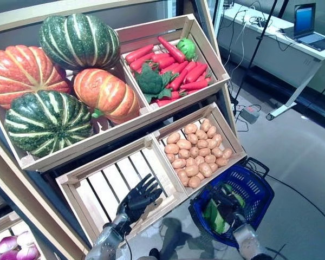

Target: Put vegetables into the basket

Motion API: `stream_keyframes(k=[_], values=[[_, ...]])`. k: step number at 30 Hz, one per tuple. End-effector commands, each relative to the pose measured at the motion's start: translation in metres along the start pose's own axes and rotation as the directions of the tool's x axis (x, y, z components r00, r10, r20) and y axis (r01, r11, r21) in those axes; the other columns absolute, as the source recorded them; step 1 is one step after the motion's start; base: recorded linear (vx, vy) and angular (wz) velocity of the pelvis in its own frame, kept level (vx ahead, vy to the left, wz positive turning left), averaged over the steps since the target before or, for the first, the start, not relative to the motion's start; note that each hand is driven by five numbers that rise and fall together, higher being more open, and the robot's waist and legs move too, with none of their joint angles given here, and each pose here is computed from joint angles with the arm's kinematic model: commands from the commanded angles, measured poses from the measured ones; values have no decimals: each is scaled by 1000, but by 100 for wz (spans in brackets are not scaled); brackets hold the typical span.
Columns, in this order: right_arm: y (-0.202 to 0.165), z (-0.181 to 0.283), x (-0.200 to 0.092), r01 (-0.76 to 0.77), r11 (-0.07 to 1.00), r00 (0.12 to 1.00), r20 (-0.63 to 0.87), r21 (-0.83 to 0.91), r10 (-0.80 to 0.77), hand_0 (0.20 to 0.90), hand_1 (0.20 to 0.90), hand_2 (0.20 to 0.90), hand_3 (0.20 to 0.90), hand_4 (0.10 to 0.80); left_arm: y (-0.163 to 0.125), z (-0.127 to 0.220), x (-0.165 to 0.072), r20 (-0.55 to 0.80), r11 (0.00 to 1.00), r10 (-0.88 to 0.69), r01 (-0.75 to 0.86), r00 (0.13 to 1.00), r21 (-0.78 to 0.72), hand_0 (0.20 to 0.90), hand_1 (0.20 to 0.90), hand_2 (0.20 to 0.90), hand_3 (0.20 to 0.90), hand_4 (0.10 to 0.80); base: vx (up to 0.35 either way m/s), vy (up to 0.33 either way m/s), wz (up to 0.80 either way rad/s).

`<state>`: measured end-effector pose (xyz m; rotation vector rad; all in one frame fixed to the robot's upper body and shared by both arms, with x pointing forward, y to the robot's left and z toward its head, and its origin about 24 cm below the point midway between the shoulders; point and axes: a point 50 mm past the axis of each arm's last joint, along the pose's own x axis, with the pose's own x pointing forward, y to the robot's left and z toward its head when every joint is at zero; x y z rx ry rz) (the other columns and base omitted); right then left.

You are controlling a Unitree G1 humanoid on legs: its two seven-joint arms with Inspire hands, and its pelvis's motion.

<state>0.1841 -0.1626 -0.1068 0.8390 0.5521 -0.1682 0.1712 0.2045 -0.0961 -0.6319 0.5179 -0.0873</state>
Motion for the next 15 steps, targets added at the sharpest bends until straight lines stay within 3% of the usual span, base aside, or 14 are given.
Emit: stream_keyframes(k=[1, 7, 15], values=[[27, 25, 1, -239, 960, 959, 121, -146, 257, 900, 900, 900, 900, 800, -7, 2, 10, 42, 999, -16, 18, 999, -46, 900, 900, 900, 900, 800, -7, 19, 4], [25, 5, 0, -262, 952, 963, 27, -159, 269, 900, 900, 900, 900, 800, 3, -39, -2, -158, 1000, 26, -28, 987, -10, 900, 900, 900, 900, 800, -2, 3, 3], [18, -23, 3, -177, 958, 982, -100, -226, 158, 900, 900, 900, 900, 800, 12, -77, -16, -341, 986, 139, -164, 930, -45, 900, 900, 900, 900, 800, -3, 3, 9]])
